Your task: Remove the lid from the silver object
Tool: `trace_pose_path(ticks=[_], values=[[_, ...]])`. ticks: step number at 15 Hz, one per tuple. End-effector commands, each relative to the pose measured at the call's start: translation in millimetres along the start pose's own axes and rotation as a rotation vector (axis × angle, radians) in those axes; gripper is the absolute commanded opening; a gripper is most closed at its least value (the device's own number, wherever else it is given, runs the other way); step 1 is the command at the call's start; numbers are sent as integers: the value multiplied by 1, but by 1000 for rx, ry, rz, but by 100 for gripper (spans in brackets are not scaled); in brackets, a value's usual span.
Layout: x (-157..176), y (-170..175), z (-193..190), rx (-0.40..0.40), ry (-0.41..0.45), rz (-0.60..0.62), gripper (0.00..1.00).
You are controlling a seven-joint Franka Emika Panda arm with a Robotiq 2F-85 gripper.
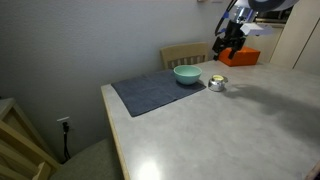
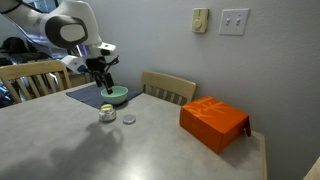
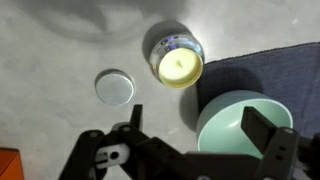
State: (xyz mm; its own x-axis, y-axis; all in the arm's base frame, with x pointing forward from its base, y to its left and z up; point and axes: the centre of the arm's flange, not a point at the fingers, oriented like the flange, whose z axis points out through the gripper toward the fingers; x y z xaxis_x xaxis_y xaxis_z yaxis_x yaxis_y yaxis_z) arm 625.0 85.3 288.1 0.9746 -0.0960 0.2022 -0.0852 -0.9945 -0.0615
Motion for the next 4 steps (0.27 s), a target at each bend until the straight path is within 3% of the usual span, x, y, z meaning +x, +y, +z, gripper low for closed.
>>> trace_pose_path(ticks=[1,4], values=[[-4,-2,-6,7,0,2,100],[-9,-1,-6,7,-6,5,100]])
